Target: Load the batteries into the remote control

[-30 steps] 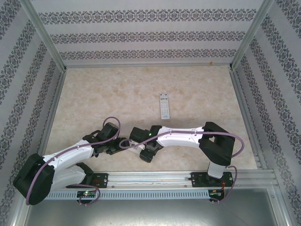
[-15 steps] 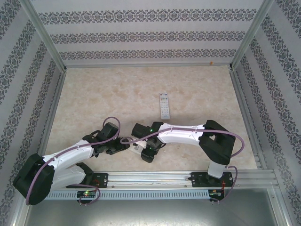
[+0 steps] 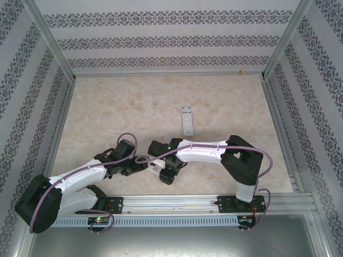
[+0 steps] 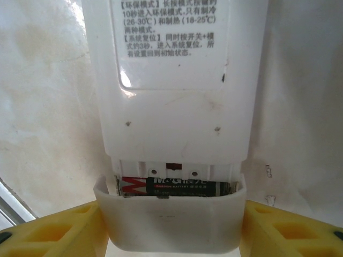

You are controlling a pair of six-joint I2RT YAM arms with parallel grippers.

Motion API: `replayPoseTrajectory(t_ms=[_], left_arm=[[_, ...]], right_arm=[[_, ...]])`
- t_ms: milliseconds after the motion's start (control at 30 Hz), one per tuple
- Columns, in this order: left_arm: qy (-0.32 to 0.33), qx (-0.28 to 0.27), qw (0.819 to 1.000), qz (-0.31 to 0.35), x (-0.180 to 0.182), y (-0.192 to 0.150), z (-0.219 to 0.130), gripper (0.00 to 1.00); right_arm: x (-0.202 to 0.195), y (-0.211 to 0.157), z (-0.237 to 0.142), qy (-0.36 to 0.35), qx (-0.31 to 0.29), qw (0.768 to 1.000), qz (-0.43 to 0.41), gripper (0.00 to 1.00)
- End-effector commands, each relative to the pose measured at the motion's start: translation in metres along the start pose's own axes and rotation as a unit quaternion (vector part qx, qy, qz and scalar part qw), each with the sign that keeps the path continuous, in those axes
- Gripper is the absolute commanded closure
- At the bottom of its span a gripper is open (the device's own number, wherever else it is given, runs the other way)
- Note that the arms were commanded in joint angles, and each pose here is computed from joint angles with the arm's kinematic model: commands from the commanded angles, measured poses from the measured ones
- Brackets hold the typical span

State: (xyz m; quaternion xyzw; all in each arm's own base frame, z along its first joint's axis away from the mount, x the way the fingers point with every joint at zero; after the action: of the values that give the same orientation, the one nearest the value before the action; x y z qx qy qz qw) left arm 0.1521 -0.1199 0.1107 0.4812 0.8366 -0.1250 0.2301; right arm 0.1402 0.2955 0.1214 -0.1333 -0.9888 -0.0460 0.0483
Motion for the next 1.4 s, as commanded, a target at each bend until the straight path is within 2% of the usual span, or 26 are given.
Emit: replayPoseTrajectory(t_ms=[0,333,700,1000,1167,1267,1367], left_arm=[[-0.009,0.009,1.000,0.001,0.002,-0.003,0.006,0.43],[-0.009,0.009,1.000,0.000,0.002,-0.004,0.006,0.43],[-0.008,0.010,1.000,0.001,0.002,-0.003,0.007,0.43],[-0.012,0.003,1.000,0.008,0.000,-0.002,0.003,0.43],[-0.023,-0.028,0.999,0.032,-0.009,0.001,-0.011,0.44],[-0.028,-0.048,0.998,0.044,-0.011,0.004,-0.018,0.45],[-0.034,-0.057,0.996,0.052,-0.014,0.005,-0.022,0.45]], right_arm=[[-0.002,0.001,0.004,0.007,0.007,1.000,0.008,0.38],[-0.003,0.004,0.009,0.005,0.010,1.000,0.014,0.38],[-0.003,0.008,-0.015,-0.013,-0.025,0.999,0.018,0.25],[-0.003,0.004,-0.029,-0.017,-0.050,0.998,0.035,0.22],[-0.007,-0.012,-0.044,-0.018,-0.102,0.986,0.130,0.22],[-0.007,-0.028,-0.052,-0.019,-0.145,0.965,0.217,0.21],[-0.004,-0.039,-0.050,0.013,-0.182,0.933,0.310,0.24]])
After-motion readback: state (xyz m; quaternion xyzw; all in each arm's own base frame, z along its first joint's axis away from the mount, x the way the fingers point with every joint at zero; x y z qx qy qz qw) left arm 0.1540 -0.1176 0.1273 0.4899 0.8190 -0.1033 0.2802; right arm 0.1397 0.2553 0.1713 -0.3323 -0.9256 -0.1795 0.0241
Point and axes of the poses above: each hand's point on the last joint's axis, 136 mm out from that joint toward the fingers, its own z axis out along the fingers, its own x axis along the line the jaws close on, y = z × x, the point moved 10 cm from there along -z, back along the fingers, and after that the axes turned 14 degrees about -z, right-handed, at the moved point
